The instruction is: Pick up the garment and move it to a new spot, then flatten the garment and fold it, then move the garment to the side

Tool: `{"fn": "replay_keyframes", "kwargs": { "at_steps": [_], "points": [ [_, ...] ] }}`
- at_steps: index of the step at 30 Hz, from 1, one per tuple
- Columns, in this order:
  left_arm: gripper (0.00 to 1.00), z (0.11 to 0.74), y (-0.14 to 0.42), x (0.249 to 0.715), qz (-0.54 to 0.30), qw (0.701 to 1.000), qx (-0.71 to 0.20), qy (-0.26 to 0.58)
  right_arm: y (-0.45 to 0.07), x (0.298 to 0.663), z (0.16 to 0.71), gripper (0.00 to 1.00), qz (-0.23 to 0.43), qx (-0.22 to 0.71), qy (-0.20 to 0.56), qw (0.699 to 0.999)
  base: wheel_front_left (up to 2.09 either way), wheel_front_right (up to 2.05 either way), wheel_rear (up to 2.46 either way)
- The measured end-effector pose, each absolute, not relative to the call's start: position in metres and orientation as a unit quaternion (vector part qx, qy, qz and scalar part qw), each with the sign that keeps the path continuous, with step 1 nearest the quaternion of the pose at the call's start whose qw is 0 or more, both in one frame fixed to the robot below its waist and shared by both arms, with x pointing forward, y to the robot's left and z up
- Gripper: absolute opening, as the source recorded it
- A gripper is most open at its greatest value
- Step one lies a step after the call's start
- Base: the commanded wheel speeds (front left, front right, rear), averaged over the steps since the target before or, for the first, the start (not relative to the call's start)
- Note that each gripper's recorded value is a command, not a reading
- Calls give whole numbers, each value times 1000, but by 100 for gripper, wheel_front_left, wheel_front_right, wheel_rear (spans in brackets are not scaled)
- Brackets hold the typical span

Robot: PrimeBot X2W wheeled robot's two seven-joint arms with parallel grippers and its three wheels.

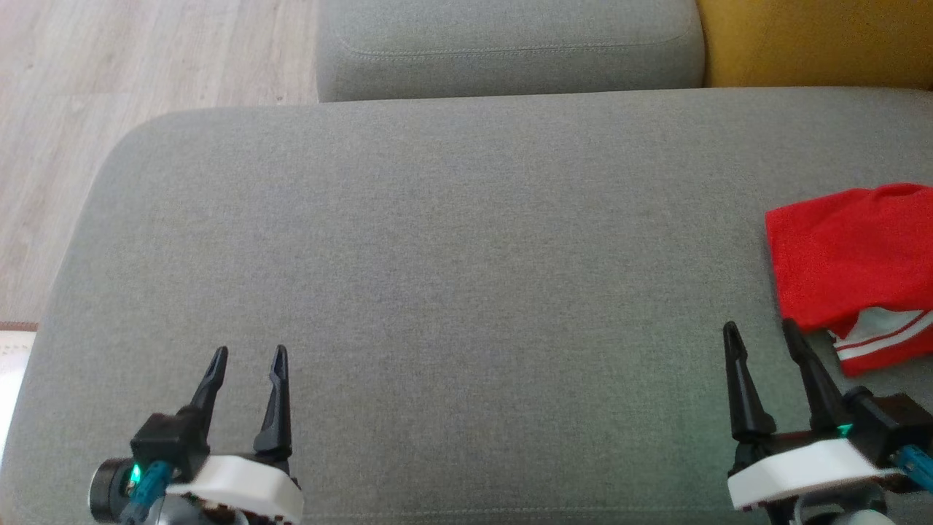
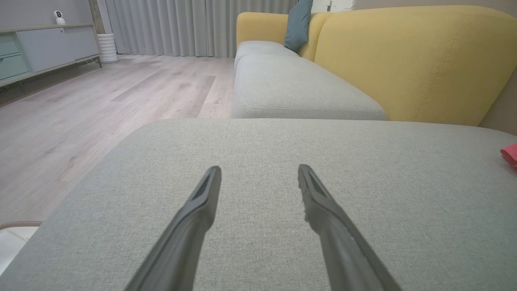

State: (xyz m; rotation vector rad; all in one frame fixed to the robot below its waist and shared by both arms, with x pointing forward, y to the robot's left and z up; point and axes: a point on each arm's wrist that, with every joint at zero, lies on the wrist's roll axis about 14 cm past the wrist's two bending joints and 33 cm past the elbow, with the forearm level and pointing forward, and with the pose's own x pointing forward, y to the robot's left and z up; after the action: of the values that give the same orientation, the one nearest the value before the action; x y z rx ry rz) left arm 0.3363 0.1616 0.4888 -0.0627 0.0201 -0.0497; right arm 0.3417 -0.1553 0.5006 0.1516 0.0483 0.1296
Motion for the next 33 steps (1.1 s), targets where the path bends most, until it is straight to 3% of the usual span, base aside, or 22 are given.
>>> {"fn": "replay_keyframes", "kwargs": {
  "at_steps": [3, 4, 9, 33],
  "points": [
    [100, 488, 162, 336, -23, 999, -31, 12, -156, 342, 501, 100, 63, 75, 24, 995, 0, 0, 0],
    [0, 485, 162, 336, -22, 999, -32, 17, -156, 342, 498, 0, 63, 76, 29, 995, 0, 0, 0],
    [0, 453, 160, 321, -15, 997, -39, 68, -157, 334, 469, 0, 58, 81, 74, 992, 0, 0, 0],
    [0, 443, 167, 326, 10, 980, -171, 106, -162, 335, 465, 0, 34, 218, 80, 972, 0, 0, 0]
  ]
}}
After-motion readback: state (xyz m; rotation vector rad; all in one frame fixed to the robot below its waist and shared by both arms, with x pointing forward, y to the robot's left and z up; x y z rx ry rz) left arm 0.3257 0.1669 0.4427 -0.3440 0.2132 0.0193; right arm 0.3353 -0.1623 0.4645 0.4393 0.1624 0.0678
